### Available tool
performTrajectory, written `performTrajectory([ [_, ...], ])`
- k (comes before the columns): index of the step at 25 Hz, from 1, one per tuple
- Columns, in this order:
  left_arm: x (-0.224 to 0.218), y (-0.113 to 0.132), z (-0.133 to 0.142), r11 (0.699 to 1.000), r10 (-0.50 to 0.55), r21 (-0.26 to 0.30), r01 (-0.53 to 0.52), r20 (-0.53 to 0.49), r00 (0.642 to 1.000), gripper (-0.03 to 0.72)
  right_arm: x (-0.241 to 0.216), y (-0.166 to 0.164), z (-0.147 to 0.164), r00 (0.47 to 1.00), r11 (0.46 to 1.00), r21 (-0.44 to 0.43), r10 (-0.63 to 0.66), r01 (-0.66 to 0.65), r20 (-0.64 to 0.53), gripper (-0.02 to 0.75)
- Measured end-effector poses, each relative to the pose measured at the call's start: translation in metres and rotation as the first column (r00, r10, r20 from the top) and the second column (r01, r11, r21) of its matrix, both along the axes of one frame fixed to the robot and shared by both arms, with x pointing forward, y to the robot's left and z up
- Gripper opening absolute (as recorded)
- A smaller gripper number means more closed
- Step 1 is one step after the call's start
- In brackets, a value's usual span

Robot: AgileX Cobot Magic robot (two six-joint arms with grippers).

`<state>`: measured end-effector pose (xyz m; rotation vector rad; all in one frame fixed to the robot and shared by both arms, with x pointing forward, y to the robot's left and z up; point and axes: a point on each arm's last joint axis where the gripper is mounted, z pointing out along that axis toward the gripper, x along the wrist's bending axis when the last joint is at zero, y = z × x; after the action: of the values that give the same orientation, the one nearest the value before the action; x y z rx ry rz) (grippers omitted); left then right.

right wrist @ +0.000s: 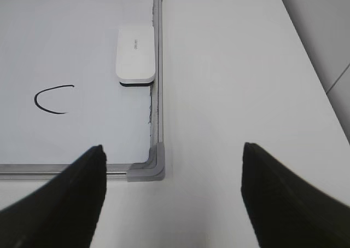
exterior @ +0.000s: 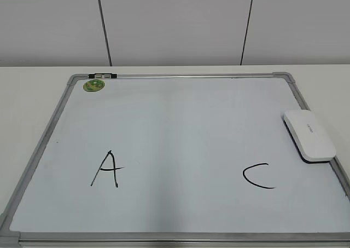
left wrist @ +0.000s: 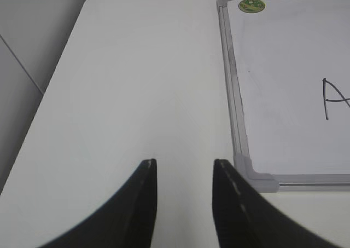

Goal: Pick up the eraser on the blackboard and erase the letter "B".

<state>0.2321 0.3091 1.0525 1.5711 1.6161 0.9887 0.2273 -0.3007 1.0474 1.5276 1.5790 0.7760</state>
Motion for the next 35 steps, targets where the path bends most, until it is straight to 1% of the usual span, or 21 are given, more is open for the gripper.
performTrajectory([
  [35,0.0,0.0,0.0,1.0,0.003,0.0,-0.003,0.0,1.0,0.241,0.0,0.0,0.0,1.0,1.0,0.0,0.0,0.0,0.0,0.591],
])
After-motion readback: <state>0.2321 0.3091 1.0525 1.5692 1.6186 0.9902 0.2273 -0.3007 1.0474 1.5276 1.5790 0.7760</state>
